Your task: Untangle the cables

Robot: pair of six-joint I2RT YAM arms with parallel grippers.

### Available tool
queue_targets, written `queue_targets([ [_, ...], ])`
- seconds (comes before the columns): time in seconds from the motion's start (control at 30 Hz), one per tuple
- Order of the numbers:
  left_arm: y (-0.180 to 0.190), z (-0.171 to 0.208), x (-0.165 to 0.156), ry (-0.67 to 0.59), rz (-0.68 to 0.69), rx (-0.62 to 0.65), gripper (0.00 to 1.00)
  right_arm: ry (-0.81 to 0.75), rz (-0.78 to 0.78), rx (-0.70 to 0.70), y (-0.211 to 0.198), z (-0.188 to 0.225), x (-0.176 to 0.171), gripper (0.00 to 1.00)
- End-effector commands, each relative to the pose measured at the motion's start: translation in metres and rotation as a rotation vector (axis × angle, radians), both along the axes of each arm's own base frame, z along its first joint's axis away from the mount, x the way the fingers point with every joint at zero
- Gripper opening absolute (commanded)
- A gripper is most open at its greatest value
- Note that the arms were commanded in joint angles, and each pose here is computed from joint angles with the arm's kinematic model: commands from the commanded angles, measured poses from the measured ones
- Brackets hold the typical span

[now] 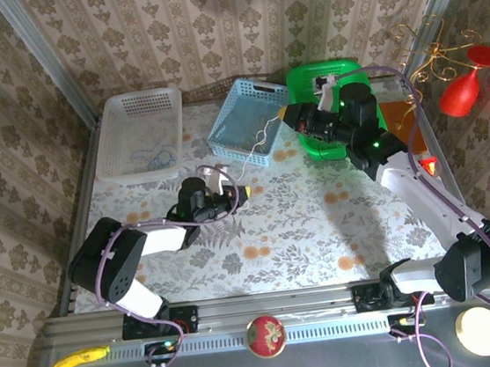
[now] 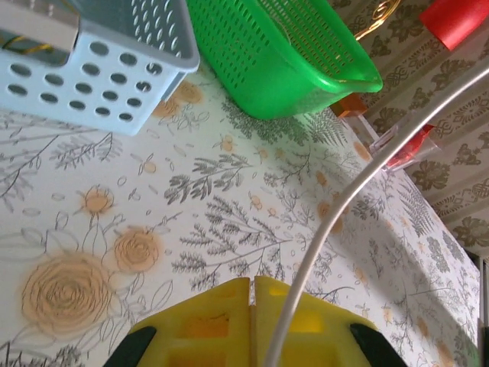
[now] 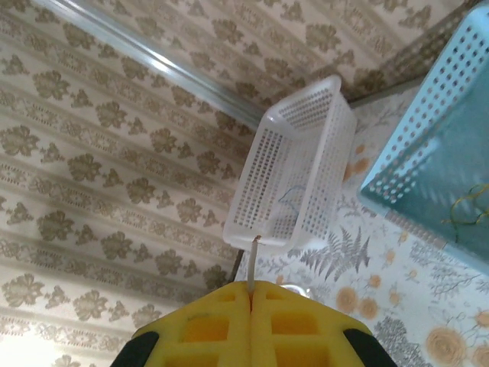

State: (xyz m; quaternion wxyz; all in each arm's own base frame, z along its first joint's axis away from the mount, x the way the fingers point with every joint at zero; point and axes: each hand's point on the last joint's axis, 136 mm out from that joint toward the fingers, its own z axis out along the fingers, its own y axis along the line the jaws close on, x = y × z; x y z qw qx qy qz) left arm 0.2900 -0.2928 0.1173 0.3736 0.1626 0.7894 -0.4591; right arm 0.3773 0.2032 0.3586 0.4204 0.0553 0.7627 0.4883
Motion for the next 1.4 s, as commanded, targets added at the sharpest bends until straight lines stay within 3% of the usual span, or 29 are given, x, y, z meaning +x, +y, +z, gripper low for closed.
queue_targets([
  [0.0, 0.003, 0.01, -0.004, -0.026, 0.012, -0.033, 0.0, -0.097, -0.063, 0.022, -0.016, 0.039, 0.0, 0.0],
  [0.87, 0.013, -0.026, -0.018, 0.042, 0.025, 0.008, 0.0, -0.226, -0.214, 0.044, -0.077, 0.096, -0.003, 0.0],
  [1.0, 0.011, -0.027, -0.016, 0.048, 0.019, 0.001, 0.14, -0.23, -0.169, 0.062, -0.069, 0.099, -0.005, 0.0],
  [1.37, 0.005, -0.036, -0.018, 0.08, -0.003, 0.005, 0.16, -0.32, -0.15, 0.072, -0.066, 0.142, -0.011, 0.0],
])
